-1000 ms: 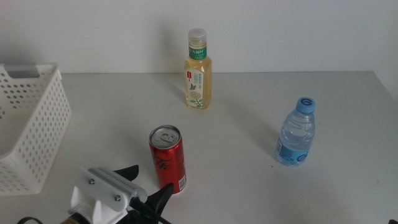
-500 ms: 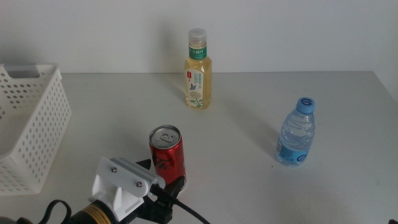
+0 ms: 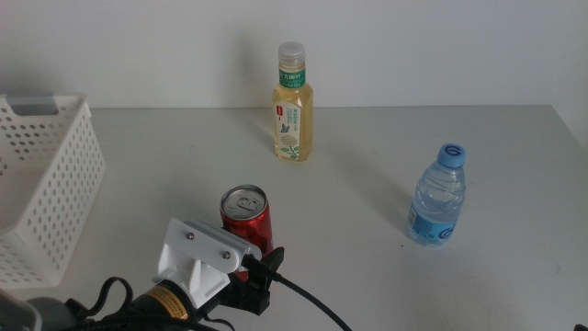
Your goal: Use arms to grab the bottles and put them into the dustbin to the left of the table.
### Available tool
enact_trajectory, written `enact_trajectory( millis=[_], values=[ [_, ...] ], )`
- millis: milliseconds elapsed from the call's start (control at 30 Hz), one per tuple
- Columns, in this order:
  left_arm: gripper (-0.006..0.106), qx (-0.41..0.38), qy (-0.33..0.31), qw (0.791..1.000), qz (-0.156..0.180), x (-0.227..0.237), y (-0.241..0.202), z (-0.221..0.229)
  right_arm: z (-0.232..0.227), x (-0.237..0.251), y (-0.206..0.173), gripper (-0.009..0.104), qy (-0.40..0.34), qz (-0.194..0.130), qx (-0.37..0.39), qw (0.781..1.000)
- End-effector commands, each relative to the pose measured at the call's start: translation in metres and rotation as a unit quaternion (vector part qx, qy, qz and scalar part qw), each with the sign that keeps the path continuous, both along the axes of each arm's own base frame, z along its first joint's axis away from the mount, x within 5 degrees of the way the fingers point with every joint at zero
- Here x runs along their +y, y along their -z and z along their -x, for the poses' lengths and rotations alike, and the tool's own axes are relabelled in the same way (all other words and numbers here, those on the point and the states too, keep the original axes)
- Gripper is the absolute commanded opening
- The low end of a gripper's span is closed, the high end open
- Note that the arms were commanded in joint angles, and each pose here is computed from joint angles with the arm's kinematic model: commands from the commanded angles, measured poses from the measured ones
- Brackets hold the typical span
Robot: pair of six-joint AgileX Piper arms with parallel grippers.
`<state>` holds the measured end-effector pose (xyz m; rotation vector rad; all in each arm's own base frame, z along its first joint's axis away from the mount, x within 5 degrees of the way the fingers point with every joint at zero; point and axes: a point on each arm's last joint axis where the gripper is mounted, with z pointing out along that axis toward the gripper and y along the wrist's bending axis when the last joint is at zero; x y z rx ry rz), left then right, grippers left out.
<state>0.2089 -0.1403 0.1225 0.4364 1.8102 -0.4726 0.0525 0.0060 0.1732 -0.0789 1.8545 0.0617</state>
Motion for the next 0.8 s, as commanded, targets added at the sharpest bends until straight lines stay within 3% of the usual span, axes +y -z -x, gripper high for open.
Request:
enact_trajectory(
  millis=[0, 767],
  values=[
    [0.093, -0.084, -0.004, 0.995, 0.061, -0.005, -0.023, -0.007, 0.000, -0.001, -0.009, 0.065, 0.006, 0.005, -0.047, 0.999],
    [0.093, -0.097, -0.030, 0.993, 0.063, -0.009, -0.022, -0.021, 0.000, -0.001, -0.009, 0.065, 0.006, 0.005, -0.047, 0.999]
  ],
)
